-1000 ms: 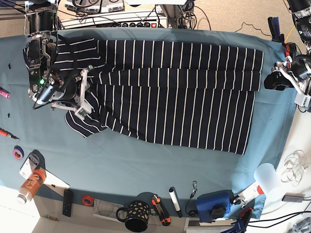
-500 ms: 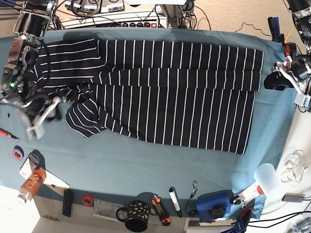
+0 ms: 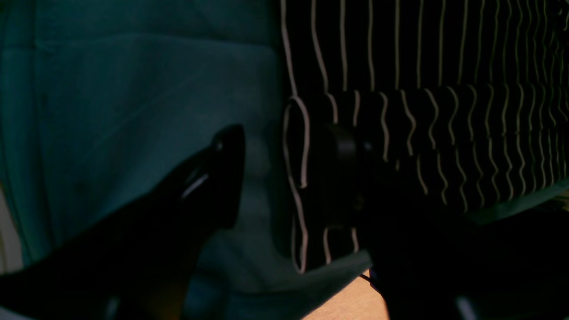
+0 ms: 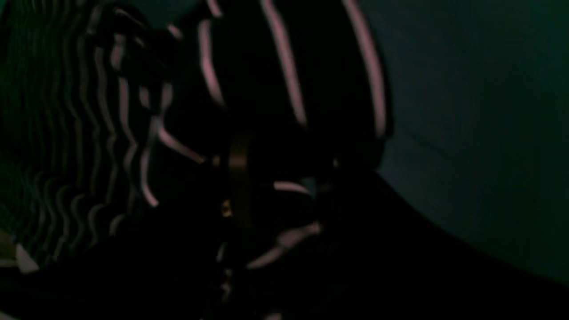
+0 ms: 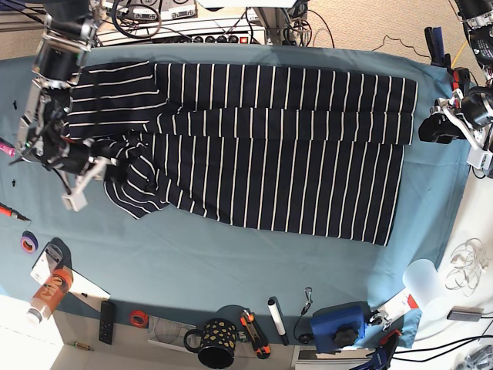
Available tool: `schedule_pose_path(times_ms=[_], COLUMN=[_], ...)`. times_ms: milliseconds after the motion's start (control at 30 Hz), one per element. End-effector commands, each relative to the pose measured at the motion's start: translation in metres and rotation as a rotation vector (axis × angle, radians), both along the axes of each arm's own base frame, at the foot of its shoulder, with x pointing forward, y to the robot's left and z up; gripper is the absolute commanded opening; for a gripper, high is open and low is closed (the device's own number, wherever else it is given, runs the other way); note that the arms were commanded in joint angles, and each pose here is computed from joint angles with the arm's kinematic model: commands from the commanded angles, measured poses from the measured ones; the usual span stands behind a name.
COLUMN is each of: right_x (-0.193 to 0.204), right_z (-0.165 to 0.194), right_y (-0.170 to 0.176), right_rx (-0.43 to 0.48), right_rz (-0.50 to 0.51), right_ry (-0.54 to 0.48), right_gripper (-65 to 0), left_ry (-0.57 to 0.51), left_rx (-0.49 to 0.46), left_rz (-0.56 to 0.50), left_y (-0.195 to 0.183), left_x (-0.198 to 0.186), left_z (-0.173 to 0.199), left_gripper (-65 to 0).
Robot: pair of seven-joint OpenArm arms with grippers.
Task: Layout the t-shirt on the table in an organized manner, then fold the t-shirt properly
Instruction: 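Fold the held sleeve inward over the shirt body with the right gripper, then pull the sleeve outward and flatten it with the right gripper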
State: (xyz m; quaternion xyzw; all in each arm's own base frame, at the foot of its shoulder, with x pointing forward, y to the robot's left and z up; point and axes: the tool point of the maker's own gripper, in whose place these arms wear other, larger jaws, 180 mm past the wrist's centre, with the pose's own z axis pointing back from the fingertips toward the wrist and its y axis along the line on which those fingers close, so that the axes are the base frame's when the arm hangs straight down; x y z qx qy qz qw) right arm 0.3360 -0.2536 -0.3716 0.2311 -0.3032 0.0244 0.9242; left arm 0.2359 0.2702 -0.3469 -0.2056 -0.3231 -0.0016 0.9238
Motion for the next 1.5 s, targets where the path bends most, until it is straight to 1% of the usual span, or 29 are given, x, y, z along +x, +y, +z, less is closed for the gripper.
schedule_pose_path(times_ms=[0, 67, 167, 200, 300, 333, 433, 500, 633, 800, 900, 967, 1033, 1067, 1100, 1133, 1167, 1200, 1233, 1300, 1400, 1467], right_x=[0.014, 0.016, 0.023, 0.025, 0.034, 0.038, 0.058, 0.074, 0.105, 0.129, 0.134, 0.132, 0.126, 0.121, 0.114, 0.107, 0.101, 0.097, 0.094, 0.09, 0.091, 0.087], right_z=[0.018, 0.015, 0.012, 0.012, 0.017, 0.019, 0.038, 0.057, 0.095, 0.132, 0.141, 0.137, 0.127, 0.119, 0.111, 0.104, 0.1, 0.097, 0.095, 0.089, 0.08, 0.071], right_y=[-0.003, 0.002, 0.007, 0.008, 0.006, 0.003, -0.006, -0.009, -0.019, -0.032, -0.034, -0.034, -0.034, -0.034, -0.032, -0.029, -0.026, -0.025, -0.024, -0.028, -0.042, -0.053], right_rx=[0.001, 0.004, -0.007, -0.011, -0.048, -0.07, -0.129, -0.144, -0.208, -0.293, -0.307, -0.309, -0.32, -0.33, -0.341, -0.344, -0.329, -0.313, -0.3, -0.292, -0.283, -0.275], right_rz=[-0.006, -0.009, -0.029, -0.036, -0.037, -0.036, -0.04, -0.05, -0.082, -0.107, -0.112, -0.11, -0.095, -0.076, -0.037, 0.002, 0.022, 0.03, 0.033, -0.002, -0.114, -0.193], right_ry=[-0.068, -0.071, -0.105, -0.117, -0.134, -0.138, -0.179, -0.238, -0.36, -0.447, -0.462, -0.45, -0.394, -0.345, -0.295, -0.251, -0.217, -0.191, -0.177, -0.158, -0.227, -0.249], right_gripper=[-44.4, -44.4, -45.2, -48.6, -64.3, -65.0, -65.0, -65.0, -65.0, -65.0, -65.0, -65.0, -65.0, -65.0, -59.7, -51.7, -44.9, -40.7, -39.4, -39.5, -39.5, -39.5], left_ry=[-0.047, -0.047, -0.048, -0.048, -0.048, -0.047, -0.047, -0.047, -0.048, -0.048, -0.048, -0.048, -0.047, -0.048, -0.047, -0.048, -0.048, -0.049, -0.05, -0.05, -0.05, -0.049], left_rx=[0.004, -0.005, -0.023, -0.031, -0.052, -0.059, -0.073, -0.073, -0.073, -0.073, -0.073, -0.073, -0.073, -0.073, -0.073, -0.073, -0.074, -0.073, -0.075, -0.076, -0.076, -0.076], left_rz=[-0.002, 0.001, 0.005, 0.007, 0.013, 0.014, 0.018, 0.018, 0.018, 0.018, 0.018, 0.018, 0.018, 0.018, 0.018, 0.018, 0.018, 0.018, 0.018, 0.018, 0.018, 0.018], left_y=[0.003, 0.0, -0.005, -0.007, -0.013, -0.015, -0.019, -0.019, -0.019, -0.019, -0.019, -0.019, -0.019, -0.019, -0.019, -0.019, -0.019, -0.019, -0.02, -0.02, -0.02, -0.02], left_x=[0.008, 0.007, 0.007, 0.007, 0.006, 0.005, 0.005, 0.005, 0.005, 0.005, 0.005, 0.005, 0.005, 0.005, 0.005, 0.005, 0.005, 0.005, 0.005, 0.005, 0.005, 0.005], left_z=[0.012, 0.011, 0.008, 0.007, 0.004, 0.003, 0.001, 0.001, 0.001, 0.002, 0.001, 0.001, 0.001, 0.001, 0.001, 0.001, 0.002, 0.002, 0.002, 0.002, 0.002, 0.002], left_gripper=[-36.4, -36.4, -36.4, -36.5, -36.5, -36.5, -36.4, -36.5, -36.4, -36.5, -36.5, -36.5, -36.5, -36.5, -36.5, -36.5, -36.5, -36.5, -36.4, -36.5, -36.5, -36.4])
